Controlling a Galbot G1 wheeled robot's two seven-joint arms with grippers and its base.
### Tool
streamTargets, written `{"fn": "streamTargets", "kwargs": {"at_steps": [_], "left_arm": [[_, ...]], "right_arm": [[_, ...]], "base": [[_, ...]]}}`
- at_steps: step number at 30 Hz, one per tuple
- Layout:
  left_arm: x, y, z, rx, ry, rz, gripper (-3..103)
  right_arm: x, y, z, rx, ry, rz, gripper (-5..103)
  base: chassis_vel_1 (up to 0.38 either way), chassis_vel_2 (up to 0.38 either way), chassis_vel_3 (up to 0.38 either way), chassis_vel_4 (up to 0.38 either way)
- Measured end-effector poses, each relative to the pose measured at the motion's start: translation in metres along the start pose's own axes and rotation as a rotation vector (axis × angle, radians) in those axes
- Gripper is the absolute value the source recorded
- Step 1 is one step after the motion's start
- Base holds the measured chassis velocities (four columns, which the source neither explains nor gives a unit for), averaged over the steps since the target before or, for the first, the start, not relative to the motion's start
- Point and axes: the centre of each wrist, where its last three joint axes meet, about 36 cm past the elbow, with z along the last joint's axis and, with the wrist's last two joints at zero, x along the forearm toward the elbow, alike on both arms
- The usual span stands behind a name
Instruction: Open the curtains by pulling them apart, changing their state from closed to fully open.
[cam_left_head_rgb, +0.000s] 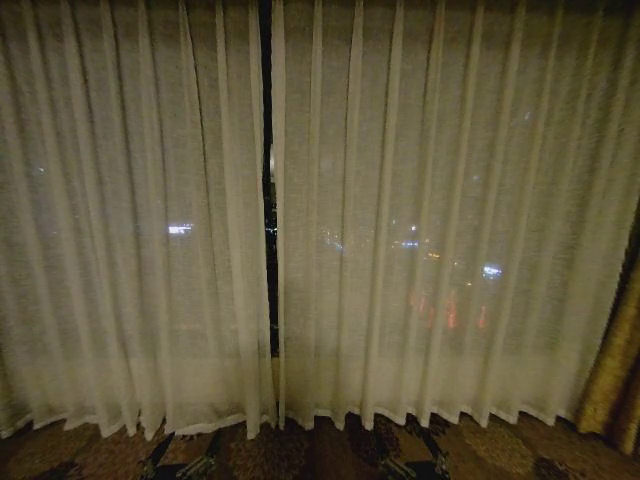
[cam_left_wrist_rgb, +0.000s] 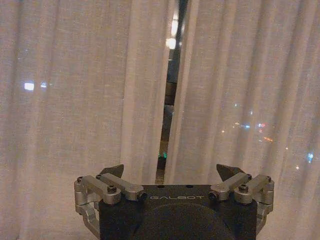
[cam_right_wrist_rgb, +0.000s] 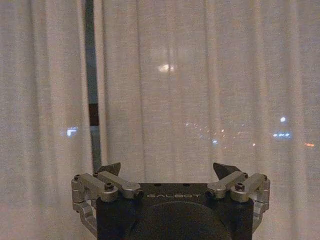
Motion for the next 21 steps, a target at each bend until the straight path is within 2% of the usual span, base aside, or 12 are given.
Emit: {"fn": "streamTargets", "kwargs": {"at_steps": [5,8,14,21], "left_arm": [[-0.001,0.008,-0.001,-0.012,0.004,0.01,100],[0.0,0.025,-0.004,-0.007,-0.002,-0.004,100],[0.0,0.04,-0.011,-0.034,-0.014,-0.018,100],[0.001,0.044,-0.014,-0.044,-0.011,-0.015,100]], "right_arm": [[-0.007,-0.012,-0.001,-0.013,-0.03,0.033,100],[-0.005,-0.024,-0.003,-0.028,-0.031,0.07,100],[-0.004,-0.034,0.0,-0.041,-0.026,0.099,100],[-0.003,-0.035,-0.001,-0.042,-0.027,0.092,100]], "base": [[0.0,0.0,0.0,0.0],[0.0,0.0,0.0,0.0],[0.0,0.0,0.0,0.0],[0.0,0.0,0.0,0.0]]}}
